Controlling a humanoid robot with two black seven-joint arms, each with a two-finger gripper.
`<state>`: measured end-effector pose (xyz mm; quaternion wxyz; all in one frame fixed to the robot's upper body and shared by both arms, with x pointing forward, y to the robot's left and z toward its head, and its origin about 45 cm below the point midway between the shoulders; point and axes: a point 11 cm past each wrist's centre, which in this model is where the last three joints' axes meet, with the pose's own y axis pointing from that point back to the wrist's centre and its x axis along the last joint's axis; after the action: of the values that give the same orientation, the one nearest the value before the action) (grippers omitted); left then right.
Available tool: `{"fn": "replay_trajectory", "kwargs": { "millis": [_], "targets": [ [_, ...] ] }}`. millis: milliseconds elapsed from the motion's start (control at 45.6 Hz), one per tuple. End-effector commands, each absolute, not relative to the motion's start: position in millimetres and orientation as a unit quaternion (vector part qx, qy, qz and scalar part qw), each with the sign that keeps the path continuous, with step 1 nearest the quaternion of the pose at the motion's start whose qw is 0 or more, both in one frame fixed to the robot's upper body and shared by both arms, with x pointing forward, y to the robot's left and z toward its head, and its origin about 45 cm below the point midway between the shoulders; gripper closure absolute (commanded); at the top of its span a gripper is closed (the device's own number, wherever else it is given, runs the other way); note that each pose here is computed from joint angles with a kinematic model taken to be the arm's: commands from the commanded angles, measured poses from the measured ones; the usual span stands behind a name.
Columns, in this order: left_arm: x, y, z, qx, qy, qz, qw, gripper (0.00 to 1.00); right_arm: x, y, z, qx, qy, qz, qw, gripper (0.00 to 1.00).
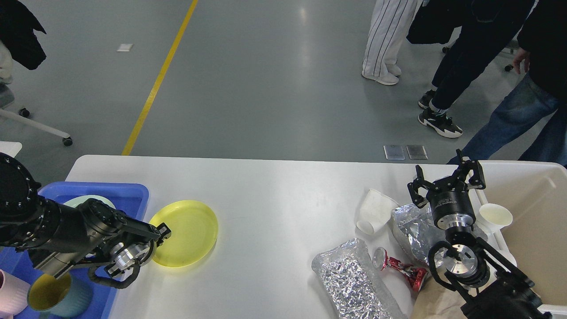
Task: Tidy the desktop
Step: 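Reach the left gripper to the yellow plate's rim and grasp it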
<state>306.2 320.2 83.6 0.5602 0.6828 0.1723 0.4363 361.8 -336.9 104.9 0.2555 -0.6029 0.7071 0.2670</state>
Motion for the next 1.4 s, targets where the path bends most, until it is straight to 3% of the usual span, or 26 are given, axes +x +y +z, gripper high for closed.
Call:
{"fn": "replay_trajectory", "kwargs": {
  "millis": [0, 394, 876, 1380],
  "targets": [
    [304.9, 318.0, 80.5, 0.681, 0.170, 0.434, 0.565, 0.33, 362.3, -336.8, 105.4, -0.603, 0.707, 0.267, 0.256, 0.00],
    [300.6, 305.1, 71.5, 0.673, 0.161, 0.421, 0.586, 0.62, 362.3, -336.8, 105.4, -0.603, 0.707, 0.267, 0.256, 0.00],
    [291.8, 301.7, 63.9, 0.679, 0.169, 0.409, 0.586, 0.72, 361.7, -336.9, 104.9, -0.603, 0.707, 0.267, 0.256, 0.00],
    [289.0, 301.3, 62.0, 0.683, 0.171, 0.405, 0.583, 0.93, 361.7, -336.9, 104.9, -0.603, 0.707, 0.267, 0.256, 0.00]
  ]
}}
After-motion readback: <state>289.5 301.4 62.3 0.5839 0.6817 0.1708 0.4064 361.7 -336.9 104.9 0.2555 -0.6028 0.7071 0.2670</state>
